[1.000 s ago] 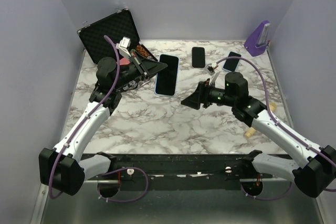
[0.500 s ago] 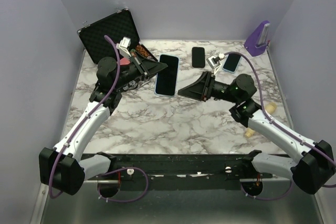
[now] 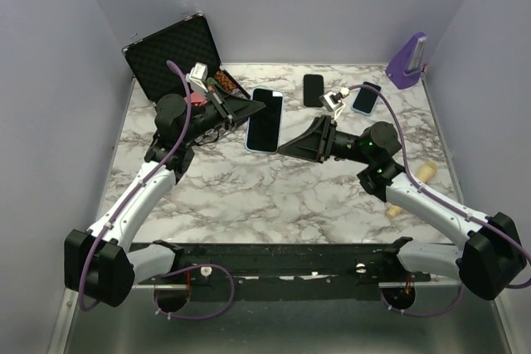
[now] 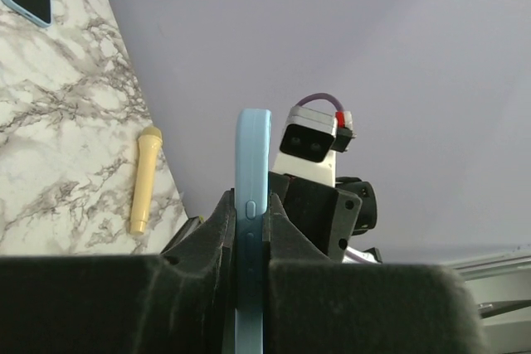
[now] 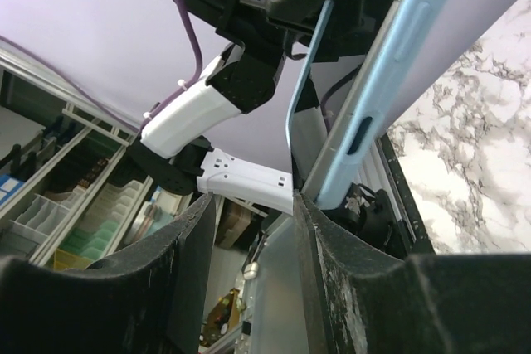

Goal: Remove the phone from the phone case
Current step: Remove the phone case from the phone.

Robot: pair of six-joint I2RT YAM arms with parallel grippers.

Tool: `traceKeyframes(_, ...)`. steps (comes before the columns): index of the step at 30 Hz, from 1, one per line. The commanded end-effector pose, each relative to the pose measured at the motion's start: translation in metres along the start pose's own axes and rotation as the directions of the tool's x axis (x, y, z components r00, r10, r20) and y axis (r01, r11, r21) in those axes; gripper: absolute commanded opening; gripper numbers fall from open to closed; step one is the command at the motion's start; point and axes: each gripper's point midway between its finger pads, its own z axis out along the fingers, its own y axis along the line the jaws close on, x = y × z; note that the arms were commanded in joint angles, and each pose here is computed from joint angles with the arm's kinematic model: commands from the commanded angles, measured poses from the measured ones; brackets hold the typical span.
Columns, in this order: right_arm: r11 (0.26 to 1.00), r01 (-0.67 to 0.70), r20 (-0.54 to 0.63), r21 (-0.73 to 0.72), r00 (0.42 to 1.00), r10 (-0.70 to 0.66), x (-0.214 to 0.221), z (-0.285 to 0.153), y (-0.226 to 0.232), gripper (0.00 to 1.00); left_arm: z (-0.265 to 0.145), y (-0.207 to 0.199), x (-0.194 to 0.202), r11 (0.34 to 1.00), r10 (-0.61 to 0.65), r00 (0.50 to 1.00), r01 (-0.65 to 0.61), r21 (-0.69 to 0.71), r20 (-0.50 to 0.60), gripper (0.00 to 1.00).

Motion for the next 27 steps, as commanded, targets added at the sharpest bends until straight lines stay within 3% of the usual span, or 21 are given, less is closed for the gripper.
traceKeyframes(1, 1.0, -0.009, -0.021, 0.01, 1.0, 0.009, 0.009, -0.001, -0.011, 0.51, -0.004, -0.026, -0.001, 0.995, -0.004, 1.0, 0.004, 0.099, 0.002, 0.0)
traceKeyframes(12, 0.999, -0.032, -0.011, 0.01, 0.999, 0.032, 0.007, 0.005, -0.018, 0.53, -0.005, -0.041, 0.013, 0.983, -0.064, 0.997, 0.072, 0.167, -0.048, 0.0)
traceKeyframes(22, 0.993, -0.077, 0.034, 0.088, 0.997, 0.074, 0.003, 0.005, -0.037, 0.6, -0.005, -0.056, 0.029, 0.963, -0.116, 0.988, 0.138, 0.234, -0.103, 0.0)
traceKeyframes(27, 0.988, -0.093, 0.055, 0.125, 0.995, 0.086, -0.011, 0.015, -0.042, 0.59, -0.003, -0.057, 0.042, 0.963, -0.114, 0.985, 0.141, 0.229, -0.126, 0.0)
